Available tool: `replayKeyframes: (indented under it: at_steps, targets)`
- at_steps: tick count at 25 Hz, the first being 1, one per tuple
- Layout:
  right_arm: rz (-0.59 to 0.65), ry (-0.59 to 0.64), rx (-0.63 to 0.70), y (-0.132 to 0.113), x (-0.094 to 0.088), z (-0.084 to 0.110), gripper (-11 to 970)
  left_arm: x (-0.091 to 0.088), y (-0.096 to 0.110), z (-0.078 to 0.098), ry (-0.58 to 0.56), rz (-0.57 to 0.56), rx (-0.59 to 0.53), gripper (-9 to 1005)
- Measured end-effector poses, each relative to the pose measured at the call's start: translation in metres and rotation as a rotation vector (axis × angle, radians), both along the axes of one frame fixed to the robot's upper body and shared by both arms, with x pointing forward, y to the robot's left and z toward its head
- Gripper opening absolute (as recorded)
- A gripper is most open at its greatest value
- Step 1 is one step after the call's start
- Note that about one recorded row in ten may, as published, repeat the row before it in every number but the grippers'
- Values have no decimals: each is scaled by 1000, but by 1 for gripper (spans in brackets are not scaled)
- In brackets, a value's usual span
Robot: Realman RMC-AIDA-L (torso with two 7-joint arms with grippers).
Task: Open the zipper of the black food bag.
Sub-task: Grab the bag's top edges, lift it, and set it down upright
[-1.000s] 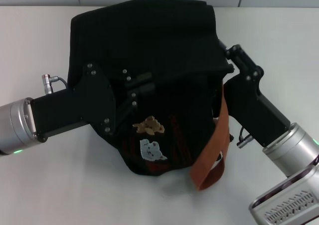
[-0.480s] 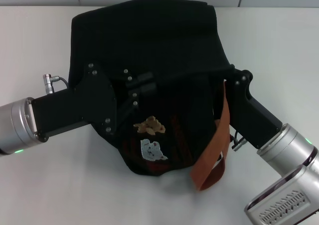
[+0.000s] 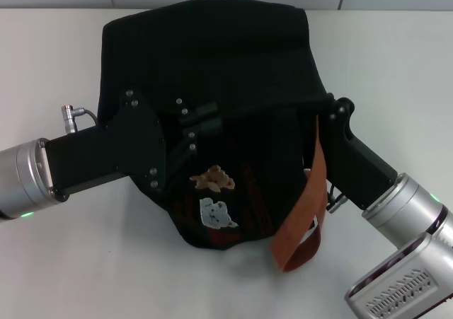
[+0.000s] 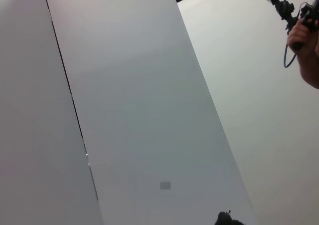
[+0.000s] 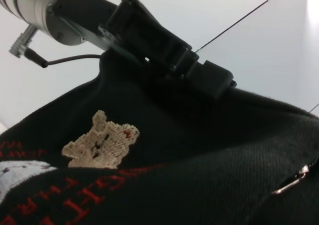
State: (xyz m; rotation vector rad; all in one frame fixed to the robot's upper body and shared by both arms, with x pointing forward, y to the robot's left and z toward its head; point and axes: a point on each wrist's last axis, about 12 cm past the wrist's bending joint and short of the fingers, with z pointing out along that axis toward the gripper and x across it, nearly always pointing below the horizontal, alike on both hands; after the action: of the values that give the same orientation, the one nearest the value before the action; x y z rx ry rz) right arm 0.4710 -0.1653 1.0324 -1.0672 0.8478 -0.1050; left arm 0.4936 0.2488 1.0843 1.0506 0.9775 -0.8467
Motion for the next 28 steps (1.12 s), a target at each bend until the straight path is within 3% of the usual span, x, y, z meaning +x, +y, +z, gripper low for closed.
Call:
replayKeyframes:
  at_steps: [17,28]
  targets:
    - [-32,47,-53,-5,3,-9,-2,-5,9,-2,-8,57,-17,71]
    - [-110,105,-67,-27,2,-19,-2,-26,43,-10,2,268,-84,71]
